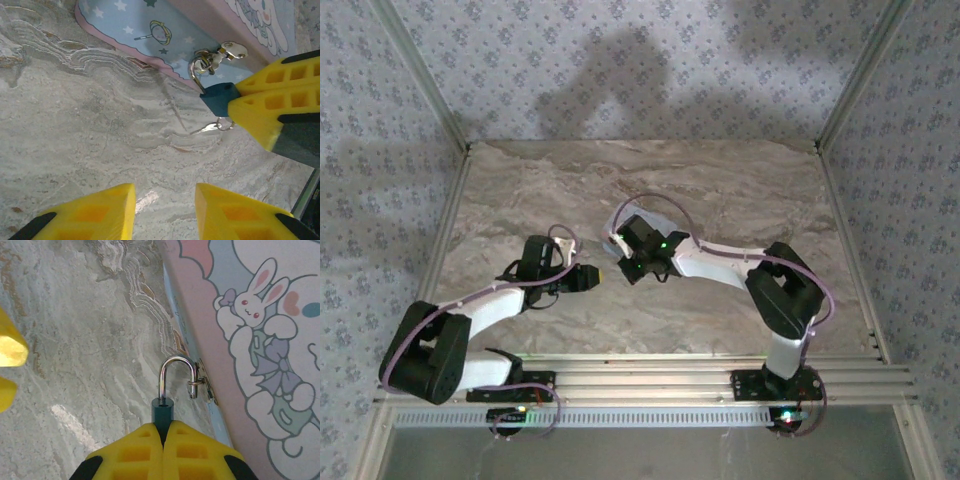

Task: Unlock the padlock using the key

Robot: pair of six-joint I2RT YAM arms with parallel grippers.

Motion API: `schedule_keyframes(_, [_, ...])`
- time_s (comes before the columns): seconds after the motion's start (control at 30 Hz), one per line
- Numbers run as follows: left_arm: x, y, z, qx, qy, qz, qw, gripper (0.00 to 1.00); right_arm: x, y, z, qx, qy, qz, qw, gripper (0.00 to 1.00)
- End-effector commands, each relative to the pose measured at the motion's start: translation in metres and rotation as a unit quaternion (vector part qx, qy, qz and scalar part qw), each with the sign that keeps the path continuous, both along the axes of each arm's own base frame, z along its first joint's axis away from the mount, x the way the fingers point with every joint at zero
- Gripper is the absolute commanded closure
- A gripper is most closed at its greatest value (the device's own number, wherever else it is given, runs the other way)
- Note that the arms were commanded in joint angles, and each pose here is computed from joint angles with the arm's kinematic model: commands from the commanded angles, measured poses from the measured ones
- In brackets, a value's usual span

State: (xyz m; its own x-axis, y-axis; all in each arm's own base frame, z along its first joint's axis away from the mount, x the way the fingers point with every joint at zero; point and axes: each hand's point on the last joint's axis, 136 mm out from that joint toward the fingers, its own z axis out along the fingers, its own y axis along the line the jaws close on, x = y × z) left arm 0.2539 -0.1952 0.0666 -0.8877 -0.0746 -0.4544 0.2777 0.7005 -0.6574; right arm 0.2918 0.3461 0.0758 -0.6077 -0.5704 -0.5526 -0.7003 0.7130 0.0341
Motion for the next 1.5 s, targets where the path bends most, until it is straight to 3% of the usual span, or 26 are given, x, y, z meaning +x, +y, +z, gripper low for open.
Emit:
schedule_keyframes(0.0, [-0.001, 0.004, 0.001, 0.008, -0.007, -0.002, 1.000, 0.63, 0.013, -0.003, 0.008, -0.023, -0.028, -0.009, 0.999, 1.00])
schedule_keyframes(0.27, [0.000, 0.004, 0.000, 0.009, -0.007, -0.001, 1.000, 0.63, 0.021, -0.009, 0.030, -0.073, -0.099, -0.025, 0.992, 1.00])
schedule_keyframes(0.8, [-0.004, 0.013, 0.003, 0.015, -0.010, 0.009, 1.000, 0.62, 0.037, 0.006, 0.011, -0.105, -0.096, 0.016, 0.990, 1.00])
schedule_keyframes(1.23, [-0.003, 0.025, 0.010, 0.030, -0.021, 0.034, 0.999, 0.59, 0.052, 0.049, 0.048, -0.035, -0.127, 0.030, 0.991, 1.00])
schedule_keyframes(1.33, [-0.004, 0.033, 0.017, 0.048, -0.031, 0.047, 0.997, 0.48, 0.052, 0.053, 0.066, -0.008, -0.131, 0.022, 0.991, 1.00])
schedule_keyframes(1.4, [-0.003, 0.041, 0.024, 0.065, -0.041, 0.060, 0.995, 0.03, 0.050, 0.050, 0.079, 0.007, -0.131, 0.009, 0.991, 1.00])
schedule_keyframes(1.47, [-0.003, 0.049, 0.029, 0.083, -0.048, 0.076, 0.993, 0.02, 0.046, 0.041, 0.089, 0.014, -0.127, -0.010, 0.992, 1.00])
